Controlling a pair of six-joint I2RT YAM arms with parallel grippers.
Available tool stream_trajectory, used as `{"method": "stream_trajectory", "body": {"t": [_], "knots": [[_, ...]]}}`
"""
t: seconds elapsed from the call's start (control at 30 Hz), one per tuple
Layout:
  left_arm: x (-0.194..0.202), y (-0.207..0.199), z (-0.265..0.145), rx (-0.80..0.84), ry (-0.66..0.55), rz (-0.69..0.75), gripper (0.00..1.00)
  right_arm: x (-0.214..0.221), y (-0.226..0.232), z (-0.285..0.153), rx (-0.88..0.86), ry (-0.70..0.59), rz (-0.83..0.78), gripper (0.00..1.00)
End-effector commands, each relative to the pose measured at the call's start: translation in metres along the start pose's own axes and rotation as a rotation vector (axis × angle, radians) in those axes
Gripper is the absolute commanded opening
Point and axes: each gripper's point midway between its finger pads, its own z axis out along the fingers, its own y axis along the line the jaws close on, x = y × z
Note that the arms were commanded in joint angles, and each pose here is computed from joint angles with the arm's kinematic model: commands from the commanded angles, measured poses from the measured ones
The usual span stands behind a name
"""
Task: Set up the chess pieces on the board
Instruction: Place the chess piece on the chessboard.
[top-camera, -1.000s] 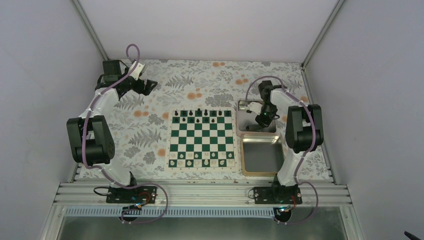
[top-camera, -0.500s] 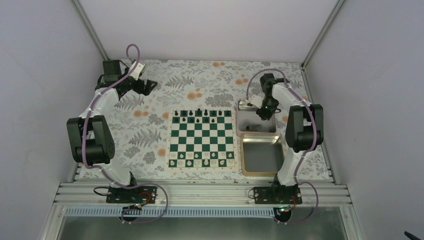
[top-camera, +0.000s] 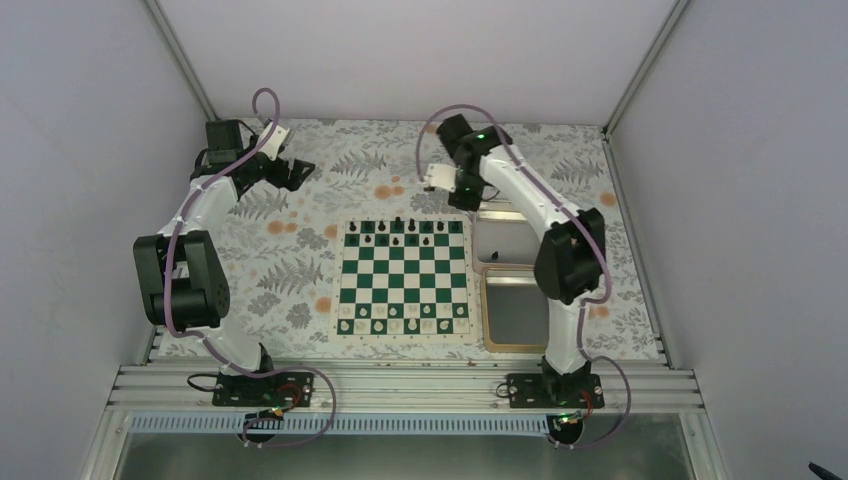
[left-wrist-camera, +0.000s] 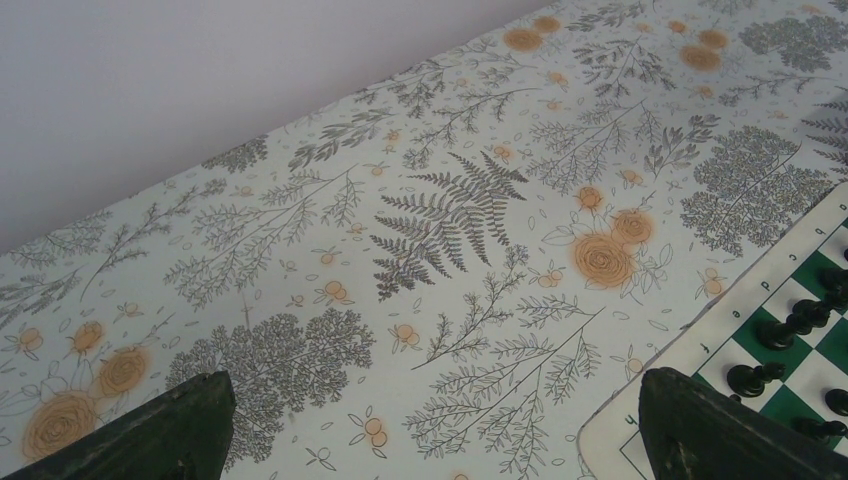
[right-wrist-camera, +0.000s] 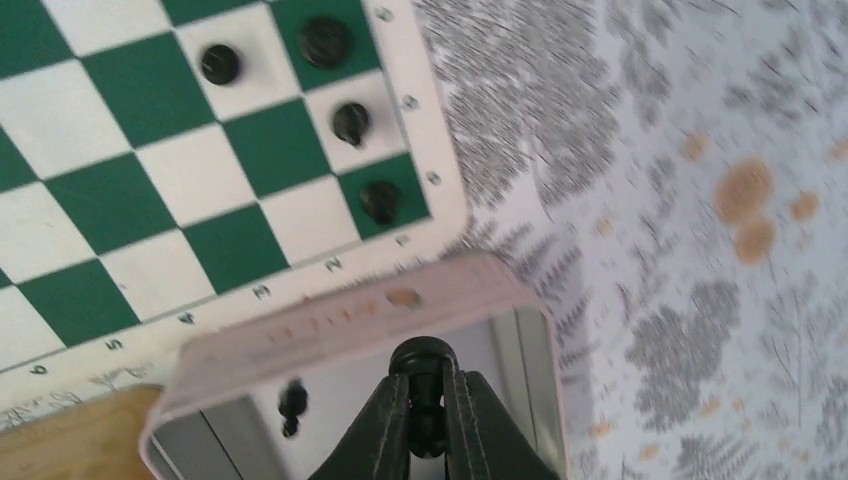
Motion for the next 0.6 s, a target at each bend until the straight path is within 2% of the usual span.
{"method": "stream_trajectory", "body": {"t": [0.0,0.17,0.57], "knots": [[-0.010,-0.003,-0.004,0.014,-0.026,0.023,1.00,-0.013,0.027,0.026,-0.085,0.071,-0.080,0.10],[-0.009,-0.003,-0.004,0.014,-0.026,0.024,1.00,-0.029,0.053,0.046,-0.152,0.077,-0.140,0.10],[-0.007,-0.004,-0.004,0.016,-0.025,0.023,1.00,-0.034,0.082,0.092,-0.256,0.090,-0.184,0.10]]}}
